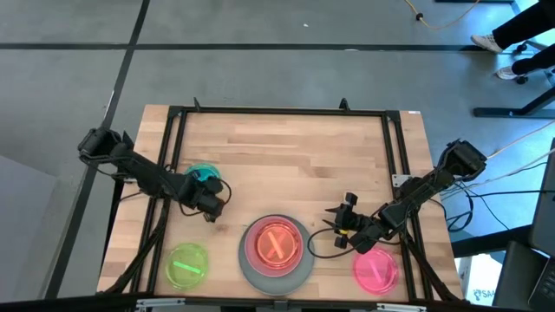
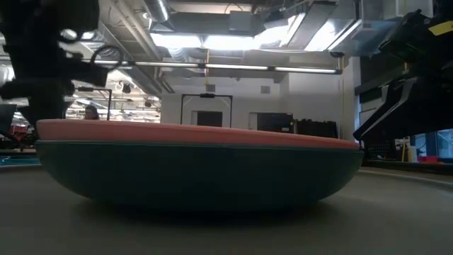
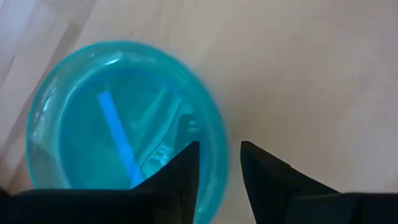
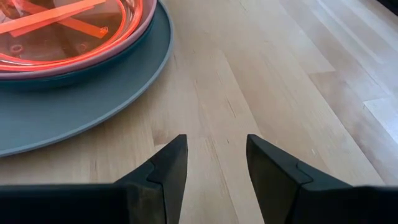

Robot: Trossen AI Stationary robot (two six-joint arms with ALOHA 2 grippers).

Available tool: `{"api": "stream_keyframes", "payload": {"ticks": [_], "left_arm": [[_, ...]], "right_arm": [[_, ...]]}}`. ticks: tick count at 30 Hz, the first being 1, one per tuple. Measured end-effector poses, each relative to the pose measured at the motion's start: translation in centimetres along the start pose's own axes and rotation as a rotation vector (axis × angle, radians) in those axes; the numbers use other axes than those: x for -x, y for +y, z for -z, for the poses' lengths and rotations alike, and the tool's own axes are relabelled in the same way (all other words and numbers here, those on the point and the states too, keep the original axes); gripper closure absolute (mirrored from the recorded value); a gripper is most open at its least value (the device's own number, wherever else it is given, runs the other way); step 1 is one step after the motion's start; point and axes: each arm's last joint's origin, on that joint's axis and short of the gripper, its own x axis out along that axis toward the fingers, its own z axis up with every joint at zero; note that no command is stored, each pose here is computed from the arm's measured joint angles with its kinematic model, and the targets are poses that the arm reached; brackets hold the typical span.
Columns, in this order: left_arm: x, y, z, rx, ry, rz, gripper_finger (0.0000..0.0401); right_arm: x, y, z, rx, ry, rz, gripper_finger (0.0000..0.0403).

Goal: Stack plastic plates
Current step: Stack the blue plate on top of orange plate

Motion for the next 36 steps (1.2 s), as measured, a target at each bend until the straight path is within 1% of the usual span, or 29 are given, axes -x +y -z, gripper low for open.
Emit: {"api": "stream_keyframes", "payload": {"ticks": [3,9,13,17,21,23,28,36], "left_arm": [[-1.0,0.6,0.0,0.022,0.018,-0.008,0.0291],[-2.4,0.7,0.1,0.009,0.017,0.076,0.0291],[-2.8,0.9,0.2,0.018,0.017,0.074,0.0291],[-2.7,0.9,0.1,-0.013,0.015,0.075,0.0291],[-1.9,0.4,-0.6,-0.05,0.003,0.097,0.0291],[-1.3,0.1,-1.2,-0.047,-0.018,0.117,0.0291],[-0.6,-0.2,-1.8,-0.041,-0.031,0.13,0.0291],[-0.4,-1.0,-1.5,-0.015,-0.046,0.157,0.0291]], "right_arm": [[0.0,0.0,0.0,0.0,0.0,0.0,0.0247],[0.0,0.0,0.0,0.0,0.0,0.0,0.0247],[0.0,0.0,0.0,0.0,0.0,0.0,0.0247],[0.0,0.0,0.0,0.0,0.0,0.0,0.0247],[0.0,0.0,0.0,0.001,-0.008,0.012,0.0247],[0.0,-0.1,0.0,0.0,-0.013,0.019,0.0247],[0.0,-0.1,0.0,0.0,-0.013,0.019,0.0247],[0.0,-0.1,0.0,0.001,-0.013,0.019,0.0247]]}}
